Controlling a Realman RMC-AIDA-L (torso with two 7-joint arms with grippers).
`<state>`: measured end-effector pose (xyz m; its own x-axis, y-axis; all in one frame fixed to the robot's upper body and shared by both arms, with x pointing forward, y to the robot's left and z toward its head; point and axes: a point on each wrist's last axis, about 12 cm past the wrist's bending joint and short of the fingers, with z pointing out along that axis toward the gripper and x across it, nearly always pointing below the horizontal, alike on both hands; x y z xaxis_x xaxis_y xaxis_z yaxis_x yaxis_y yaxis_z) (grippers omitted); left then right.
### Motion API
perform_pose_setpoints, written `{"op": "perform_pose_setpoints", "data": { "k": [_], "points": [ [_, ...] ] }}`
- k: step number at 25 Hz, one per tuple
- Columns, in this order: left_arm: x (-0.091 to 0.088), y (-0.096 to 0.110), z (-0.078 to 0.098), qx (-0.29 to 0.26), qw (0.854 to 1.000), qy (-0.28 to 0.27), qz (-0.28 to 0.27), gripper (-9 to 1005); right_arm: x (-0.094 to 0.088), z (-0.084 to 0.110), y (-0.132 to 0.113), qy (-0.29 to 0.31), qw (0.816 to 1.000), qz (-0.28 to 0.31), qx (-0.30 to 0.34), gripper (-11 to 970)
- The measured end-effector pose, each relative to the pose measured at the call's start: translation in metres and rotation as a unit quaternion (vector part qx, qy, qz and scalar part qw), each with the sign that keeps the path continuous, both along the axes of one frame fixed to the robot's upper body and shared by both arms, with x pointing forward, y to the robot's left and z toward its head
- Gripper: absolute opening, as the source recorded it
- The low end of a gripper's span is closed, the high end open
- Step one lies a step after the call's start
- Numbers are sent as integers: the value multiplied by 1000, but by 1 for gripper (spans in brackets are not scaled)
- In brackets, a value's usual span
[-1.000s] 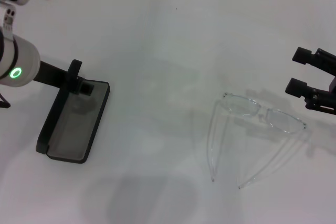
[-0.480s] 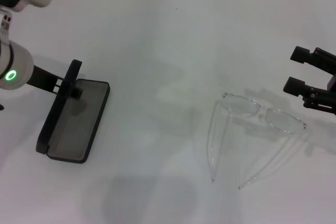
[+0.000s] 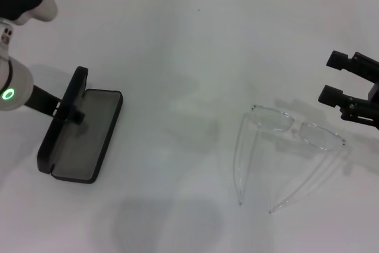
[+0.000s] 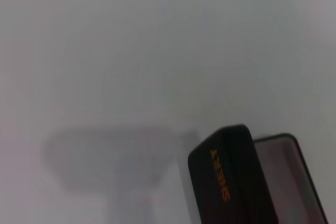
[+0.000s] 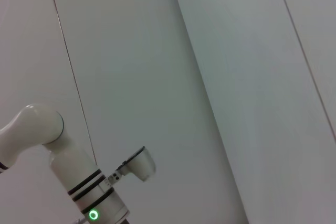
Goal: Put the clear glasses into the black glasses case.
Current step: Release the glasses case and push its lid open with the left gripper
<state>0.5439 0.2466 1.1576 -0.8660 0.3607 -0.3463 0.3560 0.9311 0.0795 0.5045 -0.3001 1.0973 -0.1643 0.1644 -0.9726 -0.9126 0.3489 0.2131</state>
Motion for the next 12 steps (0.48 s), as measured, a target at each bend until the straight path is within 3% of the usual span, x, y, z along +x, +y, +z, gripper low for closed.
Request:
{"op": "perform_pose_setpoints", "data": {
  "k": [3, 12],
  "points": [
    [0, 0, 0, 5, 1000, 7, -6, 622, 0, 0, 0, 1, 1000, 0, 1, 869],
    [-3, -14, 10, 8, 999, -9, -44, 297, -1, -1, 0, 2, 1000, 0, 2, 869]
  ]
}}
